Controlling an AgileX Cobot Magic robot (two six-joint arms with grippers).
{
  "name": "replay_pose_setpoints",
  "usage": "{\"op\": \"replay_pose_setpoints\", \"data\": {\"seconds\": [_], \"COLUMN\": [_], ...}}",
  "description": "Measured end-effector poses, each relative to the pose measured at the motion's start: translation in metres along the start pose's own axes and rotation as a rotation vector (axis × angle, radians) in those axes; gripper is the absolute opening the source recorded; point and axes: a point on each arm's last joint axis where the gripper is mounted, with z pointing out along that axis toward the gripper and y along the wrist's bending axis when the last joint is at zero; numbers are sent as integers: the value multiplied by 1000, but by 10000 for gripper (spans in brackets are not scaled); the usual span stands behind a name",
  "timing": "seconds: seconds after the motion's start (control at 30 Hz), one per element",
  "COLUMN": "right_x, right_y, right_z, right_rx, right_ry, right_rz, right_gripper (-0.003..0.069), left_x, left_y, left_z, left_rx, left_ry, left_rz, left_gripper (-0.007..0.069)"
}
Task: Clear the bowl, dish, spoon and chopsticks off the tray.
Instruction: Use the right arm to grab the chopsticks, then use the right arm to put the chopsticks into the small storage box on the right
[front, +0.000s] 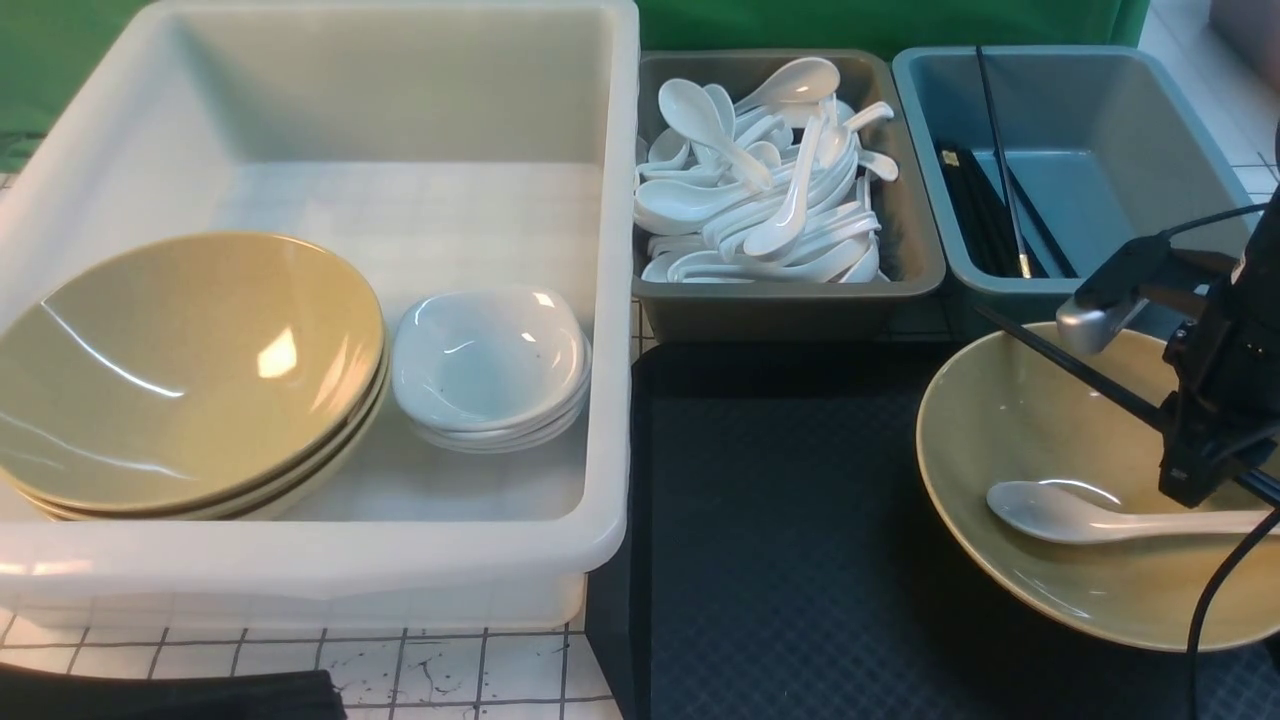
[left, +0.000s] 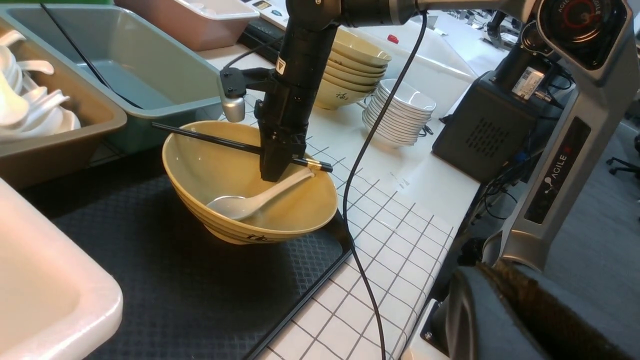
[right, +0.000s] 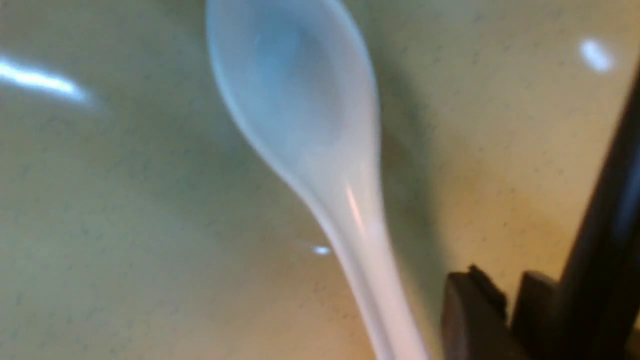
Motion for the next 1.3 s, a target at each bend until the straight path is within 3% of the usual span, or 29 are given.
{"op": "replay_pose_setpoints", "data": {"seconds": [0.3, 0.53, 0.7, 0.8, 1.0, 1.3], "right_x": [16, 24, -6, -41, -84, -127], "right_y": [39, 52, 18, -31, -96, -141], "right_z": [-56, -104, -113, -109, -88, -22], "right_rx": [37, 129, 154, 113, 30, 16], "right_ry": [-49, -281, -400, -481, -582, -650], "right_rz": [-54, 212, 314, 410, 489, 616], "right_gripper": [99, 99, 99, 99, 99, 99], "left_x": [-2, -11, -21, -26, -27, -27], "left_y": [1, 7, 20, 31, 39, 38], "left_z": [0, 1, 11, 22, 33, 34], "left_rx": [-13, -67, -140, -212, -247, -230], "left_ry": [-24, -110, -176, -195, -162, -168], "left_rz": [0, 4, 36, 70, 149, 114], "left_gripper": [-1, -1, -1, -1, -1, -1]}}
